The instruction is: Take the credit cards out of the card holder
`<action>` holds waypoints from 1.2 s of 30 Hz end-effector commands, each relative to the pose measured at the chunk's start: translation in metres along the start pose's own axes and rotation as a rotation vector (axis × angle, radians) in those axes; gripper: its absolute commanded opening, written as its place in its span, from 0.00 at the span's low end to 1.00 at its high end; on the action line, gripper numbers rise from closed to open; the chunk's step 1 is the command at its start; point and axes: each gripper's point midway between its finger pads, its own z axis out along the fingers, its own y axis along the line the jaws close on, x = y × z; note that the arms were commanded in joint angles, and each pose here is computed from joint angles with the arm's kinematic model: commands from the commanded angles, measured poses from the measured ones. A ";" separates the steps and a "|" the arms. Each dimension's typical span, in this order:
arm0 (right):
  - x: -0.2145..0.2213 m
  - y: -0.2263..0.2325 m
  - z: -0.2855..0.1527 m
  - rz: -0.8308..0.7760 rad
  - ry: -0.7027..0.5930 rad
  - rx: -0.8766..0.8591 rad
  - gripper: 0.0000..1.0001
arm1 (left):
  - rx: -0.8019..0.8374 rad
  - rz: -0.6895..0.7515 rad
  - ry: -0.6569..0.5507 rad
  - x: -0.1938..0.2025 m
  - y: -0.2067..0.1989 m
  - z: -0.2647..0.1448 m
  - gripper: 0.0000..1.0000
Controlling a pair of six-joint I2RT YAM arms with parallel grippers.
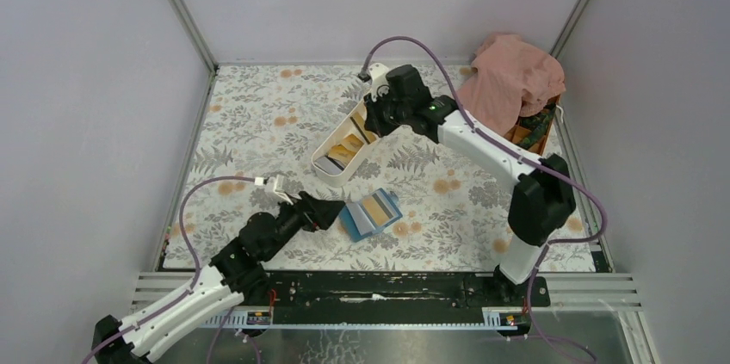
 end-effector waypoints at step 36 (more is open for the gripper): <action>0.044 0.059 0.087 -0.330 0.324 0.065 0.00 | -0.492 -0.066 -0.217 -0.038 0.083 -0.042 0.87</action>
